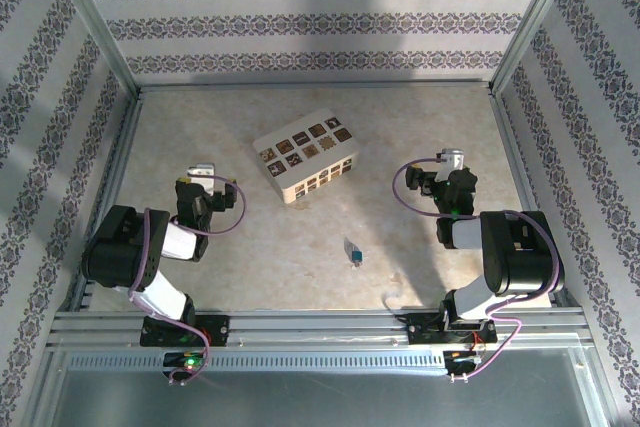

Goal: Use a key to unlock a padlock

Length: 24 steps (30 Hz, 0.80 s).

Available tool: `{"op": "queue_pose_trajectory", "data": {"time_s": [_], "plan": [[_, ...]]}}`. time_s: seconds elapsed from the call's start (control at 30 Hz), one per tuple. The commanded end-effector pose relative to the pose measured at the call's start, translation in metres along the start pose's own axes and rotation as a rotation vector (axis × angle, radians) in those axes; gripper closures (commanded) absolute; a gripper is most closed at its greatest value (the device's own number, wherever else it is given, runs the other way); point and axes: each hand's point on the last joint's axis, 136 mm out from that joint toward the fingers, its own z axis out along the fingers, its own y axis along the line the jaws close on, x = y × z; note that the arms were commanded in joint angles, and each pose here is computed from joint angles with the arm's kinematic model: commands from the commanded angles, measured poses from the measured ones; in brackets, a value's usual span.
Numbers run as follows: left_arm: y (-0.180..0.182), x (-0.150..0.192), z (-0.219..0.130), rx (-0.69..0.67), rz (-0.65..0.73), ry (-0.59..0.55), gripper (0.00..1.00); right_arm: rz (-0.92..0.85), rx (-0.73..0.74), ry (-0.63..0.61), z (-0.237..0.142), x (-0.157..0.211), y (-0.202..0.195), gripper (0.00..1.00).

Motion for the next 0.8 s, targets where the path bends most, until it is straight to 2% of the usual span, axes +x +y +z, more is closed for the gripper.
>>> {"op": "queue_pose_trajectory", "data": {"time_s": [0.0, 0.77], "plan": [[0.0118, -0.0213, 0.0117, -0.026, -0.039, -0.020, 0.01, -0.022, 0.001, -0.034, 0.0016, -0.0121, 0.0030, 0.01], [0.0176, -0.0218, 0.0118, -0.033, -0.059, -0.026, 0.01, -0.042, 0.001, -0.024, 0.0030, -0.0117, 0.0067, 0.02]]}}
